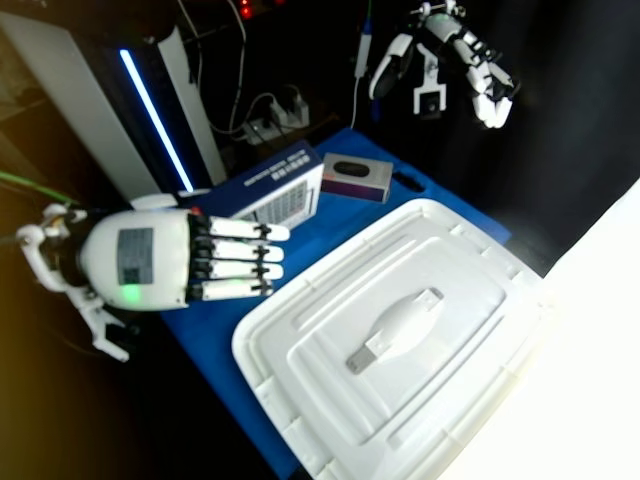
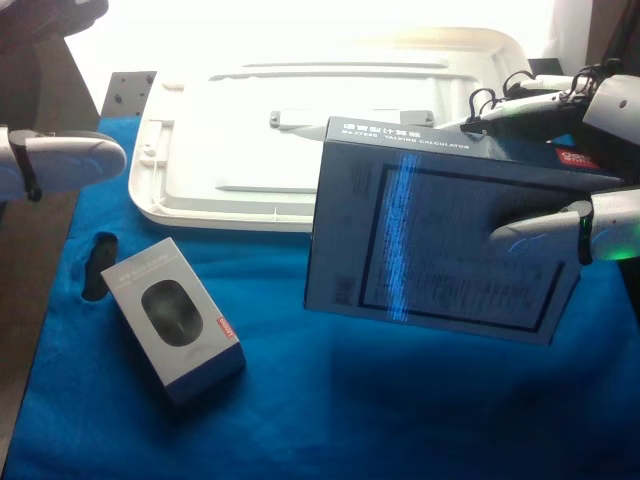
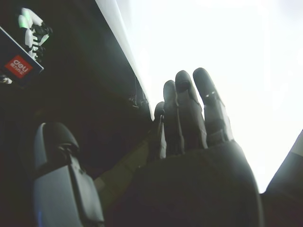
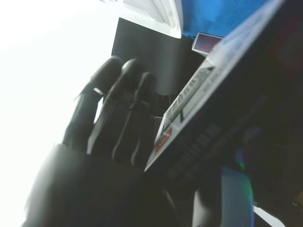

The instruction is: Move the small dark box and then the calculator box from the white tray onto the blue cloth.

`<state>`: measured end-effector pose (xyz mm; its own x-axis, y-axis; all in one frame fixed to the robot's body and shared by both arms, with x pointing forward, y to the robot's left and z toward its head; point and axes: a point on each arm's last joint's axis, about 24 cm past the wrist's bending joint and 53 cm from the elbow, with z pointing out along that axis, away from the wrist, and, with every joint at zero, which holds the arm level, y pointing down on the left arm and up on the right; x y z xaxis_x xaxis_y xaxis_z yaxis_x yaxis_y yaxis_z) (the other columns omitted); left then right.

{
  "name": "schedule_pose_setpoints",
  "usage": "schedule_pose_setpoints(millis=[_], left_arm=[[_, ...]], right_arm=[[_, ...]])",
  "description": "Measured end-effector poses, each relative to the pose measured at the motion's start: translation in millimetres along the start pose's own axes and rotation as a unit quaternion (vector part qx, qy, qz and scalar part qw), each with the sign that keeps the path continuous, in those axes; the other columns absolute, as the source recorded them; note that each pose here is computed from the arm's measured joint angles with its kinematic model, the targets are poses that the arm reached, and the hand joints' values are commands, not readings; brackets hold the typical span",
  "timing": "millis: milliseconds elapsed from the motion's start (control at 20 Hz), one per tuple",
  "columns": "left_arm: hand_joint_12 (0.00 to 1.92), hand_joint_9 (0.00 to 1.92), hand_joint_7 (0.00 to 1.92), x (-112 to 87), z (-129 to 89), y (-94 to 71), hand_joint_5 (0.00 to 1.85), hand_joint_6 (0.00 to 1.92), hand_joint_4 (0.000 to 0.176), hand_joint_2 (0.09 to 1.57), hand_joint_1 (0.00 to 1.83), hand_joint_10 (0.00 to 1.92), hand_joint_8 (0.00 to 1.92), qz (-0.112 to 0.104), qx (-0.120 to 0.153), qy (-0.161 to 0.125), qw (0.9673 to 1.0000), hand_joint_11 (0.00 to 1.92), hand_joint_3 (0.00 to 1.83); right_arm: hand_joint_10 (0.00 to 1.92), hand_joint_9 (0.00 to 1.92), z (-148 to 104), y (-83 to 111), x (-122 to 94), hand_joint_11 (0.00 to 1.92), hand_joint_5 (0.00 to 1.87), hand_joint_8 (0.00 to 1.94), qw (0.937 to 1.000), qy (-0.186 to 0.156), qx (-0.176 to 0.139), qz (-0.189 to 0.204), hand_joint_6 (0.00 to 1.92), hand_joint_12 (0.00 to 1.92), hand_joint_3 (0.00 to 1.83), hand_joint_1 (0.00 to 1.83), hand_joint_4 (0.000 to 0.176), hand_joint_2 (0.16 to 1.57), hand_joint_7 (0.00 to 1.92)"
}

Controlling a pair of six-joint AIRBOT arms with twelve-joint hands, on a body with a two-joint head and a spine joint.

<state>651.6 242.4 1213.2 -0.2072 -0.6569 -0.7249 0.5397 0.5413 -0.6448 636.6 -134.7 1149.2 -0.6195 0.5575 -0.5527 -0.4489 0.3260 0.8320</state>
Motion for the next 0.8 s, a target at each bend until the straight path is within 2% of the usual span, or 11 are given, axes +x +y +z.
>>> schedule_pose_setpoints(millis=[150, 200, 250, 300, 450, 550, 700, 800], left_arm=[[0.86, 0.36, 0.32, 0.1, 0, 0.0, 0.06, 0.0, 0.069, 0.9, 0.52, 0.0, 0.0, 0.0, 0.0, 0.0, 1.0, 0.0, 0.0], [0.81, 0.34, 0.32, -0.2, 0, 0.1, 0.07, 0.0, 0.076, 0.9, 0.53, 0.0, 0.0, 0.0, 0.0, 0.0, 1.0, 0.0, 0.0], [0.82, 0.35, 0.33, 0.0, 0, -0.1, 0.08, 0.0, 0.077, 0.89, 0.54, 0.01, 0.0, 0.0, 0.0, 0.0, 1.0, 0.0, 0.0], [0.78, 0.34, 0.32, 0.0, 0, -0.1, 0.06, 0.0, 0.07, 0.89, 0.54, 0.0, 0.0, 0.0, 0.0, 0.0, 1.0, 0.0, 0.0], [0.84, 0.34, 0.33, -0.2, 0, 0.0, 0.05, 0.0, 0.067, 0.89, 0.54, 0.0, 0.0, 0.0, 0.0, 0.0, 1.0, 0.0, 0.0], [0.78, 0.33, 0.32, -0.2, 0, 0.0, 0.05, 0.0, 0.06, 0.9, 0.53, 0.0, 0.0, 0.0, 0.0, 0.0, 1.0, 0.0, 0.0], [0.79, 0.33, 0.32, -0.1, 0, 0.0, 0.05, 0.0, 0.056, 0.9, 0.53, 0.0, 0.0, 0.0, 0.0, 0.0, 1.0, 0.0, 0.0], [0.79, 0.32, 0.31, -0.4, 0, 0.1, 0.05, 0.0, 0.052, 0.89, 0.53, 0.0, 0.0, 0.0, 0.0, -0.001, 1.0, 0.0, 0.0]], right_arm=[[0.0, 0.7, 0, 1.6, 0, 0.28, 0.44, 0.0, 1.0, -0.001, -0.003, 0.001, 0.0, 1.09, 0.0, 0.35, 0.0, 1.03, 0.66], [0.0, 0.69, 0, 2.9, 1, 0.27, 0.43, 0.01, 1.0, -0.001, -0.005, 0.002, 0.0, 1.07, 0.01, 0.38, 0.0, 1.04, 0.66], [0.01, 0.71, 0, 3.6, 2, 0.29, 0.43, 0.01, 1.0, 0.001, -0.006, 0.002, 0.0, 1.07, 0.02, 0.37, 0.0, 1.08, 0.68], [0.01, 0.72, 0, 4.5, 3, 0.3, 0.43, 0.01, 1.0, 0.002, -0.007, 0.002, 0.0, 1.04, 0.0, 0.38, 0.0, 1.09, 0.7], [0.01, 0.75, 0, 8.3, 5, 0.35, 0.43, 0.01, 0.9999, 0.005, -0.013, 0.002, 0.0, 1.0, 0.01, 0.34, 0.0, 1.1, 0.73], [0.0, 0.71, 0, 9.2, 6, 0.41, 0.41, 0.0, 0.9999, 0.005, -0.014, 0.003, 0.0, 0.79, 0.0, 0.31, 0.0, 1.07, 0.65], [0.0, 0.69, 0, 11.2, 6, 0.38, 0.4, 0.0, 0.9998, 0.005, -0.018, 0.003, 0.0, 0.75, 0.0, 0.35, 0.0, 1.06, 0.62], [0.0, 0.71, 0, 11.9, 6, 0.48, 0.39, 0.0, 0.9998, 0.005, -0.019, 0.004, 0.0, 0.65, 0.0, 0.27, 0.0, 1.09, 0.59]])
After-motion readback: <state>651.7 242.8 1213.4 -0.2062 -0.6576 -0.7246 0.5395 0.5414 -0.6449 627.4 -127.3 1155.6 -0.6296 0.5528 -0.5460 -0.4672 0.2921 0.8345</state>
